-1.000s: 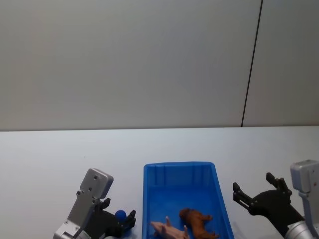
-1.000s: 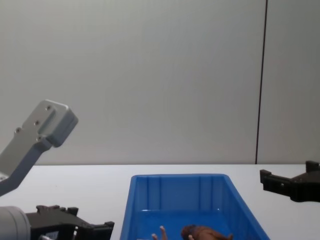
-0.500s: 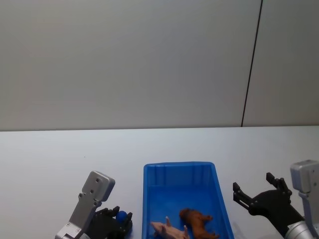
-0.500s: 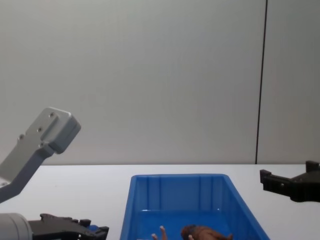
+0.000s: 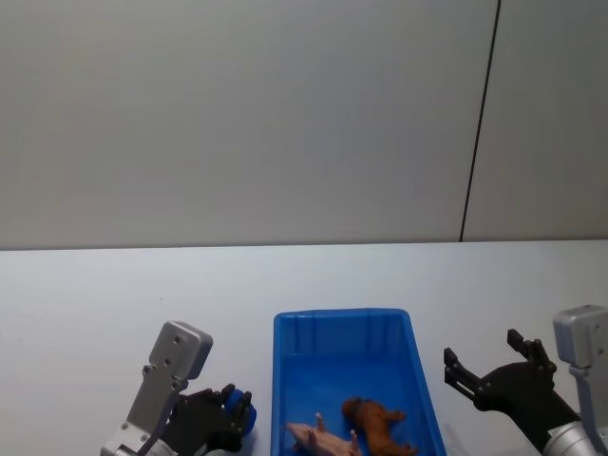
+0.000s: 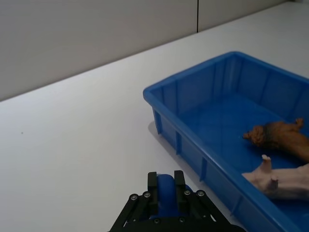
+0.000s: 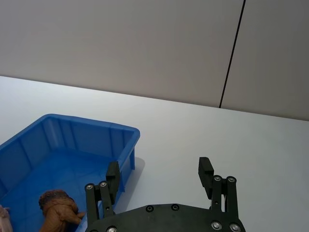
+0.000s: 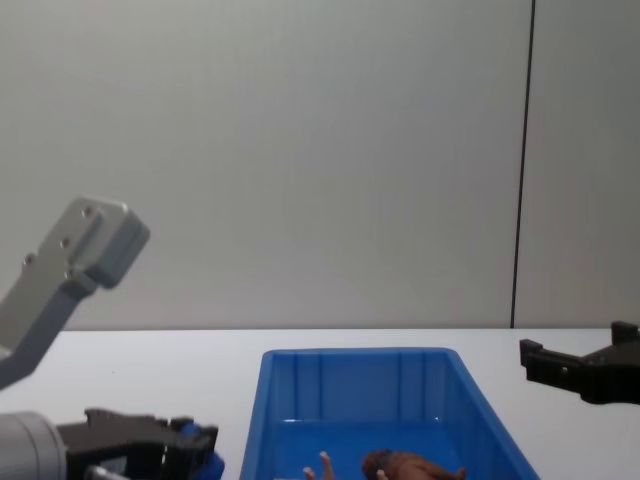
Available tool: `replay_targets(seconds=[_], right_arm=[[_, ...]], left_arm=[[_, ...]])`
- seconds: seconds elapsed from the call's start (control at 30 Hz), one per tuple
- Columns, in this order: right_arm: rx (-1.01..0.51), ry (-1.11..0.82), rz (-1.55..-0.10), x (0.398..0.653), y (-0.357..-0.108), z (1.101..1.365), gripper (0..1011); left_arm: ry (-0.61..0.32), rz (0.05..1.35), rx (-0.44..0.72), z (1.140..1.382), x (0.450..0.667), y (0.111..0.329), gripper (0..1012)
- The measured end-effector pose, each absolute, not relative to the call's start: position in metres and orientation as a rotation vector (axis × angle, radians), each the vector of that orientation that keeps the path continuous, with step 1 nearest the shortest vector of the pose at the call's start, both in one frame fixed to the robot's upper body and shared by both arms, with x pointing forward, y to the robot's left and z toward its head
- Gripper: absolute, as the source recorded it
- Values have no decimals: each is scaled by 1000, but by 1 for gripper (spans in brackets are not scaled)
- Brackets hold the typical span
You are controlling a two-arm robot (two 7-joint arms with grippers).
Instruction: Pick up the two dolls from the table and place them into the box.
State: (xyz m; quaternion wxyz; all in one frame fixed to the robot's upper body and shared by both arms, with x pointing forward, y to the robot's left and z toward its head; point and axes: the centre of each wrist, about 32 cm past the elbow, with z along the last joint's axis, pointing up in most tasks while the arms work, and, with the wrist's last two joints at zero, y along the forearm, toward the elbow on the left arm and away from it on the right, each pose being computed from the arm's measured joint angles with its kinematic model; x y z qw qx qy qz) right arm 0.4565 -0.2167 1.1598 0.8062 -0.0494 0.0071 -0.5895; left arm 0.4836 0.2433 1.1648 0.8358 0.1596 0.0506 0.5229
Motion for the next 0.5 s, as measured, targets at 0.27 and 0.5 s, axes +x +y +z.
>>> replay_targets(seconds=[0.27, 0.5], right_arm=[[-106, 15, -1262, 457, -217, 1160, 1001], [-106, 15, -1262, 457, -217, 1160, 1001]], left_arm=[[43, 1117, 274, 1176, 483, 243, 166], [-38, 1108, 215, 1190, 485, 242, 123]])
